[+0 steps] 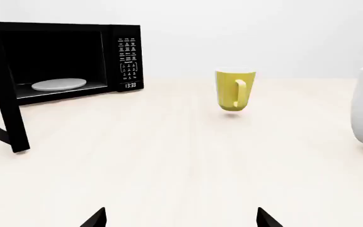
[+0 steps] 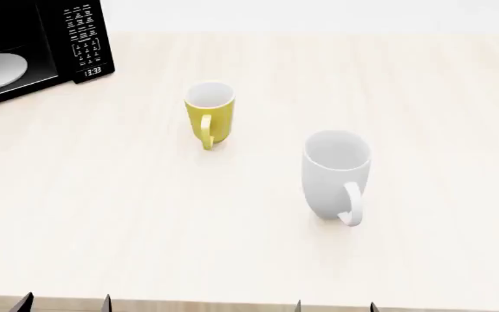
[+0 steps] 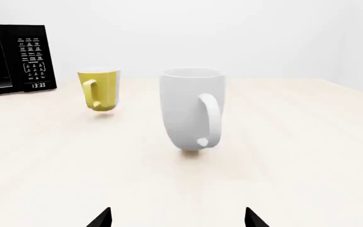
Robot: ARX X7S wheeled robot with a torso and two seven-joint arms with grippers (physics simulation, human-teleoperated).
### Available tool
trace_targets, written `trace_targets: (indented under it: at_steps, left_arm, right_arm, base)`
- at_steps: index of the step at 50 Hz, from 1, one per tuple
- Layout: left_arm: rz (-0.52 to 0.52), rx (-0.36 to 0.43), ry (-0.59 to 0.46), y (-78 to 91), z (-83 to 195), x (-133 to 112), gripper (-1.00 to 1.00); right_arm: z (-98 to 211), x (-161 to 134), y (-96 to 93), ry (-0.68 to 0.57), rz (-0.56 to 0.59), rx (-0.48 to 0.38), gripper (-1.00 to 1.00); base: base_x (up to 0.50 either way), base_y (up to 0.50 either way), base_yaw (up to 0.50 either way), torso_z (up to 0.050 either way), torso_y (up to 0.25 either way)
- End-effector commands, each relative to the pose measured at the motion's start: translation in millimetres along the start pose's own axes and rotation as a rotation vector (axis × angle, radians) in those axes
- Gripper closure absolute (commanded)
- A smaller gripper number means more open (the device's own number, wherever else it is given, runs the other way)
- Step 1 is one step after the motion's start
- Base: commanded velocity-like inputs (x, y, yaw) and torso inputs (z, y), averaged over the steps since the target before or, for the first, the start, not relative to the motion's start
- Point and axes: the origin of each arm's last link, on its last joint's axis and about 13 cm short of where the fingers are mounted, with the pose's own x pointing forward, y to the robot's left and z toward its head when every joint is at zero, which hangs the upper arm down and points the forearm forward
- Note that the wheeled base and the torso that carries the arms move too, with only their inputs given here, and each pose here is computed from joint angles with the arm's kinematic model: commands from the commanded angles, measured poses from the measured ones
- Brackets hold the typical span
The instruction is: Close the microwave.
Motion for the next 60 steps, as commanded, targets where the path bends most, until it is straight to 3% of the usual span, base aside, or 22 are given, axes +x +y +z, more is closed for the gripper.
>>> trace_targets:
  at_steps: [1,25,28,31,32,34,35,38,42,53,60]
  left_arm:
    - [-0.02,0.002,0.013,-0.9,0,-1,-1.0]
    - [-0.008,0.015,-0.004,0.2,-1,0,-1.0]
    - [0.018,0.052,-0.096,2.2,12,0,-1.0]
    - [0.063,0.088,-0.25,6.7,37,-2,-1.0]
    - [0.083,0.107,-0.353,9.1,51,-4,-1.0]
    - [0.106,0.139,-0.458,10.8,67,-8,-1.0]
    - [0.11,0.165,-0.562,11.6,79,-12,-1.0]
    - [0.177,0.212,-0.706,13.8,100,-21,-1.0]
    - [0.2,0.203,-0.771,14.2,112,-27,-1.0]
    - [0.208,0.188,-0.765,12.1,113,-29,-1.0]
    - [0.199,0.183,-0.748,10.8,111,-29,-1.0]
  right_arm:
    - [0,0,0.9,-0.007,0.005,0.005,-1.0]
    - [1,0,0.5,-0.009,0.002,0.012,-1.0]
    - [10,2,-1.5,-0.094,-0.031,0.003,-1.0]
    - [33,4,-5.5,-0.279,-0.082,0.018,-1.0]
    - [48,3,-7.6,-0.403,-0.095,0.004,-1.0]
    - [60,1,-9.3,-0.508,-0.115,-0.008,-1.0]
    - [73,-2,-10.5,-0.601,-0.135,0.012,-1.0]
    - [97,-10,-12.8,-0.788,-0.147,-0.013,-1.0]
    - [113,-16,-14.1,-0.875,-0.17,0.002,-1.0]
    - [109,-14,-11.5,-0.839,-0.193,-0.064,-1.0]
    - [106,-16,-8.1,-0.841,-0.185,-0.109,-1.0]
  base:
    - [0.0,0.0,0.0,0.0,0.0]
    - [0.0,0.0,0.0,0.0,0.0]
    - [0.0,0.0,0.0,0.0,0.0]
    - [0.0,0.0,0.0,0.0,0.0]
    - [0.0,0.0,0.0,0.0,0.0]
    - [0.0,0.0,0.0,0.0,0.0]
    - [0.0,0.0,0.0,0.0,0.0]
    - [0.0,0.0,0.0,0.0,0.0]
    - [0.0,0.0,0.0,0.0,0.0]
    - [0.0,0.0,0.0,0.0,0.0]
    - [0.0,0.5,0.0,0.0,0.0]
